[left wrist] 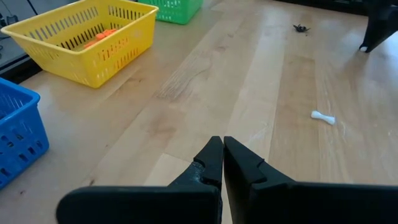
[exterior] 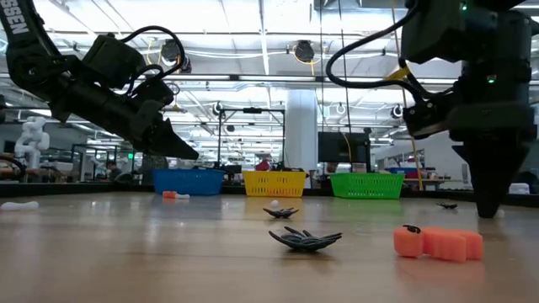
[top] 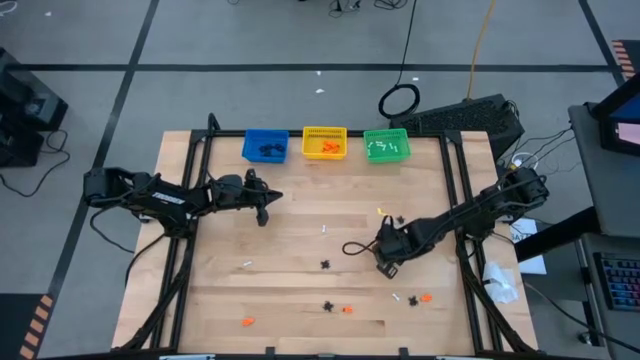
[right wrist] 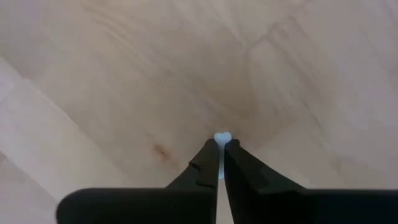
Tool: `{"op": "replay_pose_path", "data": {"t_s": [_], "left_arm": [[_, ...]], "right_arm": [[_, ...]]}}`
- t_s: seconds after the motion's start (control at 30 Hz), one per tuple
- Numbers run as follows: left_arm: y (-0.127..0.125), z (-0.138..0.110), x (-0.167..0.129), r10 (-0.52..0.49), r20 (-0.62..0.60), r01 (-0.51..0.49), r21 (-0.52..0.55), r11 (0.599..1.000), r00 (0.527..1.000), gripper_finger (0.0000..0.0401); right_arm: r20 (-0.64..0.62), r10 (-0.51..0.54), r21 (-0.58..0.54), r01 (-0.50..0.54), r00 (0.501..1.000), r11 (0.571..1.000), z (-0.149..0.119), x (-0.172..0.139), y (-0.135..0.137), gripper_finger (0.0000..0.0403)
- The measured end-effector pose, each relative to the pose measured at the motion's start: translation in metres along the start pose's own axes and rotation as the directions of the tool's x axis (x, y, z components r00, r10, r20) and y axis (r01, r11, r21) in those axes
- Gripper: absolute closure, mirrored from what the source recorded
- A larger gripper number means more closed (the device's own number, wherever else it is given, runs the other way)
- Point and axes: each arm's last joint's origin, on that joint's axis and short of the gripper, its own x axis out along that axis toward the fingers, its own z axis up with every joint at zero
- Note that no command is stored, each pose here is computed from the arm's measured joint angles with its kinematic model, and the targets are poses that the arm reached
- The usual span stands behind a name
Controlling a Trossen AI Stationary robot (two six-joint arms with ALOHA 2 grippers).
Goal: Sort Halloween decoration
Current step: Put the white bone toy into the green bin
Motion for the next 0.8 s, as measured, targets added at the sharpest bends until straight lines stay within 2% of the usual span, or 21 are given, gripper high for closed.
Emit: {"op": "replay_pose_path", "data": {"t_s": [0.27, 0.5, 0.67, 0.8], "left_arm": [[0.0, 0.0, 0.0, 0.0, 0.002, 0.0, 0.0, 1.0, 1.0, 0.0396], [0.0, 0.0, 0.0, 0.0, 0.003, 0.0, 0.001, 1.0, 1.0, 0.0396], [0.0, 0.0, 0.0, 0.0, 0.003, 0.0, 0.0, 1.0, 1.0, 0.0396], [-0.001, 0.0, 0.0, -0.003, 0.003, 0.003, 0.0, 1.0, 1.0, 0.0396]], "right_arm": [[0.071, 0.02, -0.109, -0.012, 0.997, 0.994, 0.019, -0.018, 0.001, 0.0401], [0.157, -0.043, -0.161, 0.069, 0.987, 0.985, 0.052, -0.037, -0.009, 0.0402], [0.237, -0.09, -0.227, 0.145, 0.967, 0.963, 0.091, -0.055, -0.029, 0.0403], [0.287, -0.133, -0.227, 0.202, 0.949, 0.953, 0.127, -0.069, -0.061, 0.0403]]}}
